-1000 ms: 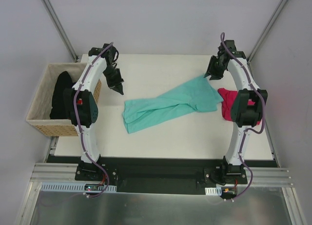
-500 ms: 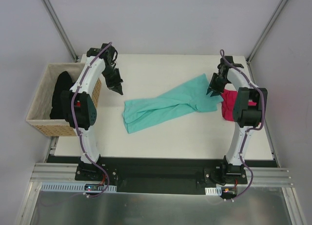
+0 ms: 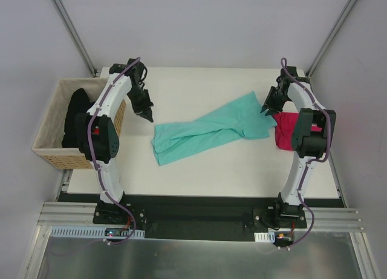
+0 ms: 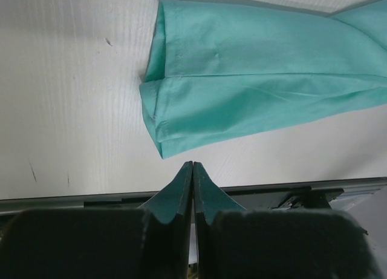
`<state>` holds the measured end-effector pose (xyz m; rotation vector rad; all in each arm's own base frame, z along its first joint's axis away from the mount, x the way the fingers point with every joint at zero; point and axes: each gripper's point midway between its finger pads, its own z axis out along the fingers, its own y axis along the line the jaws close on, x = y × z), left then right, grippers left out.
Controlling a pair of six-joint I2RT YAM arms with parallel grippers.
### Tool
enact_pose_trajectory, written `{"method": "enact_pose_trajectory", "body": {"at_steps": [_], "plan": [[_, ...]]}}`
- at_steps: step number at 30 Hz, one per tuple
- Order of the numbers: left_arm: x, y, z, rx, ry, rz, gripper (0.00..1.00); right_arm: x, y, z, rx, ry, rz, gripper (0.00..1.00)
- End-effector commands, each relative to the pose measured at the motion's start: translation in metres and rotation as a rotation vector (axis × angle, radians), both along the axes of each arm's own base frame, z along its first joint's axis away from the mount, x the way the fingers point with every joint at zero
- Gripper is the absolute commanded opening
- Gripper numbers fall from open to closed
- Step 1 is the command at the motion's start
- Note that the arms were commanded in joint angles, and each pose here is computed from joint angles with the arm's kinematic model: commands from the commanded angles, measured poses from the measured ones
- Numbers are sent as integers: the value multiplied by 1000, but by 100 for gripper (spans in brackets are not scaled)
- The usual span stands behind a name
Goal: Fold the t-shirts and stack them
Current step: Rotate the tshirt 90 degrees
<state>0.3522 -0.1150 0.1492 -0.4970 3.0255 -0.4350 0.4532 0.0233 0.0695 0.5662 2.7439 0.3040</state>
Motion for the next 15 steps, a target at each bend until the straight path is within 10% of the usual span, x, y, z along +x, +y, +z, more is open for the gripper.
{"method": "enact_pose_trajectory", "body": {"at_steps": [1,7,15], "plan": [[-11,-12,-11,-2,29,-22,1,14,15,36,35,-93,15,31],[0,-20,-34,20,47,-54,25,15,43,69,22,-154,113,36],[9,-11,-60,84,76,-61,30,10,53,89,29,-180,131,37]]}}
